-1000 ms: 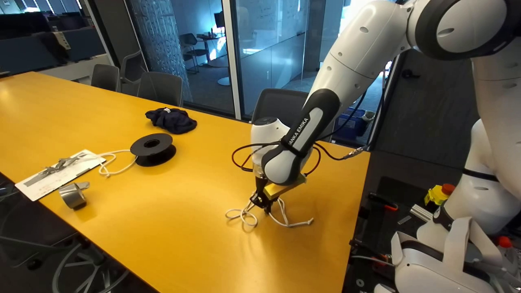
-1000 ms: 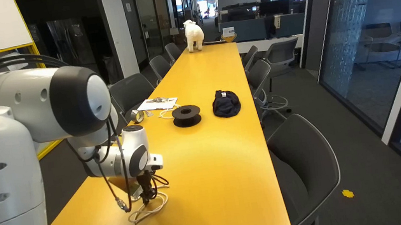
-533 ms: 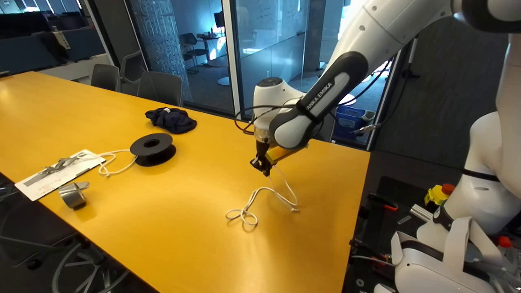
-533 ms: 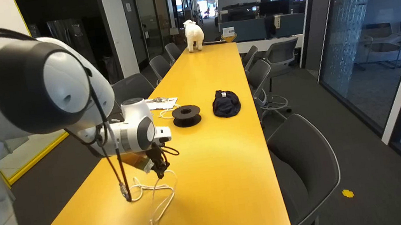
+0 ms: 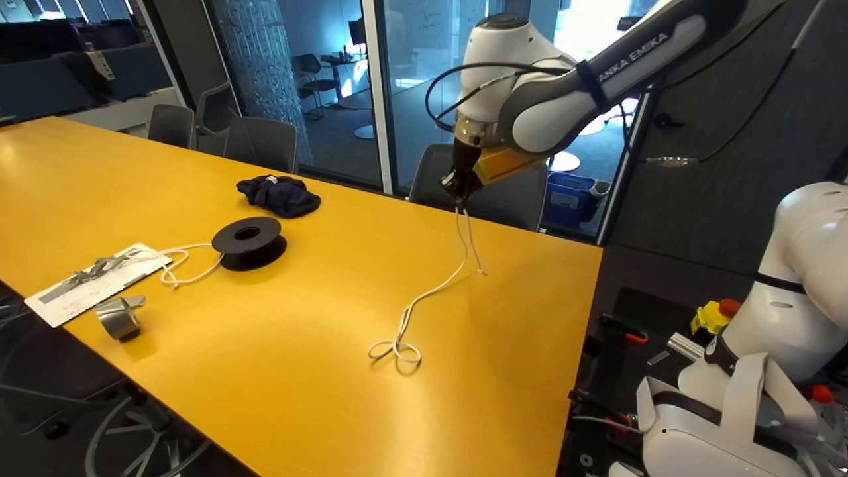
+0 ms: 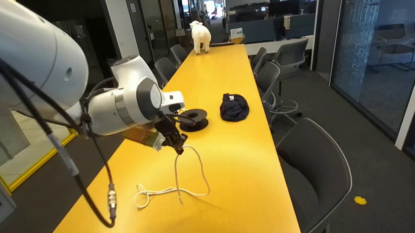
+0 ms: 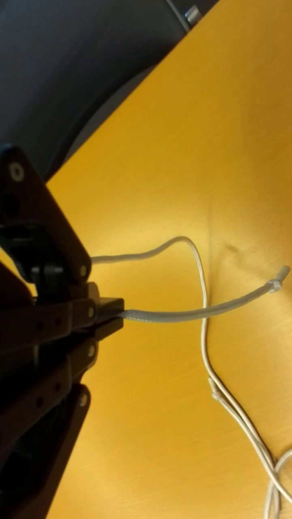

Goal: Move the rope slightly up on the table

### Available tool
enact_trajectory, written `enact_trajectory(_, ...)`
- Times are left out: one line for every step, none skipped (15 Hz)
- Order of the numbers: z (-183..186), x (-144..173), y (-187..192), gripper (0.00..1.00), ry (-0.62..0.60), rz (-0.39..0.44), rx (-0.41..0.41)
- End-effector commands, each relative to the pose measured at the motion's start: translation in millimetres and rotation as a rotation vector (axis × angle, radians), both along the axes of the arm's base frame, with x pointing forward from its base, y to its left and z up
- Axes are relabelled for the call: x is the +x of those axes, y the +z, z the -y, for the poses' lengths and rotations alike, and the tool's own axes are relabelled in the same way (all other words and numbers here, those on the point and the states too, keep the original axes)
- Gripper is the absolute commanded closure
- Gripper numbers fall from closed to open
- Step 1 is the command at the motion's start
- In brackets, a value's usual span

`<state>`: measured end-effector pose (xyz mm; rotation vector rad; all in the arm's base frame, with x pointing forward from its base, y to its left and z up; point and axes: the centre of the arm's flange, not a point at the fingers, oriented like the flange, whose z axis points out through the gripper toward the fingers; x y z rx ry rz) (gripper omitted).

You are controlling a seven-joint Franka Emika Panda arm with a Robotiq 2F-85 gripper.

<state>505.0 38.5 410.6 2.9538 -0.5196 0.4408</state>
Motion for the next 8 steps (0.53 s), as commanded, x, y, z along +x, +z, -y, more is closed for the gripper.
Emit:
enact_trajectory(38, -28, 41, 0.99, -0.146, 0.096, 0.04)
enact_trajectory(47, -25, 44, 0.99, -0.181, 0.105, 0.05)
enact_trajectory(56, -24, 48, 0.99, -0.213, 0.117, 0.058)
enact_trajectory(63, -21, 50, 0.99, -0.238, 0.129, 0.058)
enact_trajectory(70, -16, 50, 0.99, -0.264, 0.139, 0.06)
enact_trajectory(75, -13, 49, 0.99, -0.274, 0.138, 0.065)
enact_trajectory(79, -7, 47, 0.99, -0.29, 0.135, 0.066)
enact_trajectory(83, -4, 44, 0.99, -0.299, 0.129, 0.079)
